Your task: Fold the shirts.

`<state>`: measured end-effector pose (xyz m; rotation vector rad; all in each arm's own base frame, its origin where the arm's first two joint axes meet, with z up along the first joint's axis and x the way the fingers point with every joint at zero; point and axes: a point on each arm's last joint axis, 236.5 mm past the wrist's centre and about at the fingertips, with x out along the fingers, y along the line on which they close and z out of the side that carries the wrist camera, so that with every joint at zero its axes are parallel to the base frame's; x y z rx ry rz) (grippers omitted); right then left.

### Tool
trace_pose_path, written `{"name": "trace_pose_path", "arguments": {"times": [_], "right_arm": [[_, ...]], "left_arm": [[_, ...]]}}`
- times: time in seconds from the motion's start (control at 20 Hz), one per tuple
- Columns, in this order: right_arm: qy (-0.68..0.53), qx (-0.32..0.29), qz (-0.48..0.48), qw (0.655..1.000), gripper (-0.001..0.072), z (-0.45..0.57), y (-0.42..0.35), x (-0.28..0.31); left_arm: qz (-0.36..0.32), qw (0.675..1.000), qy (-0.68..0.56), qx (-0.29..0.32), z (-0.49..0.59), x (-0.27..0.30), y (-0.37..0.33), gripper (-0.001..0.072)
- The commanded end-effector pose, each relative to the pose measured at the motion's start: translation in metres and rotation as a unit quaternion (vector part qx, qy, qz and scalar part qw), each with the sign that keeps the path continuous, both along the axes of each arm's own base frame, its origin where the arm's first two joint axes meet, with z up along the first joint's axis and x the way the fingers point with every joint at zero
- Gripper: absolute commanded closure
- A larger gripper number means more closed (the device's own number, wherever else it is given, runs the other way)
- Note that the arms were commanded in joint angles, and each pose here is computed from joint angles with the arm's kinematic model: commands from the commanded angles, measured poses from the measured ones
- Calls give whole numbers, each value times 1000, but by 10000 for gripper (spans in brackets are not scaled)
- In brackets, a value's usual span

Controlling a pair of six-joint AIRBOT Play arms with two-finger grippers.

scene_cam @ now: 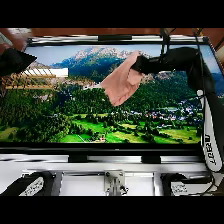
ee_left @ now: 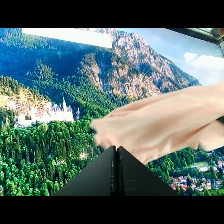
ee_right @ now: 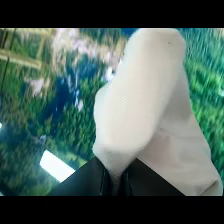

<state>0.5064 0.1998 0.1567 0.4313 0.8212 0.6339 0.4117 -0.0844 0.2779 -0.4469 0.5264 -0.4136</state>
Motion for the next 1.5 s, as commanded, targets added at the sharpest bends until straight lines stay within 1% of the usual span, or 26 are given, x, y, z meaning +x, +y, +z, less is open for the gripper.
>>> {"name": "trace_pose_path", "arguments": {"times": [0.0,0.2,0.35,0.55,0.65,0.75,0.9,1.05,1.35,1.45], "right_arm": [[-48,-11,-35,998,646,35,-35,21],[-37,-38,-130,990,645,26,-134,41],[-9,-62,-213,975,645,13,-222,40],[83,-104,-310,941,645,-21,-321,3],[140,-130,-340,921,645,-40,-356,-27],[208,-133,-369,896,645,-63,-380,-59],[304,-106,-388,864,646,-101,-391,-105],[351,-67,-434,827,646,-129,-393,-142],[439,27,-445,780,646,-192,-325,-202],[449,42,-457,766,646,-206,-309,-220]], "left_arm": [[0,1000,1,1,-1,0,0,675],[-1,1000,2,1,-1,0,0,675],[-3,1000,4,1,-2,-1,-1,675],[-18,1000,22,5,-9,-8,-6,675],[-20,999,24,6,-10,-9,-6,675],[-20,999,24,8,-11,-9,-6,675],[-19,999,25,11,-12,-9,-5,674],[-19,999,25,11,-12,-9,-5,674],[-20,999,23,24,-15,-8,-2,674],[-20,999,23,25,-15,-8,-2,674]]}}
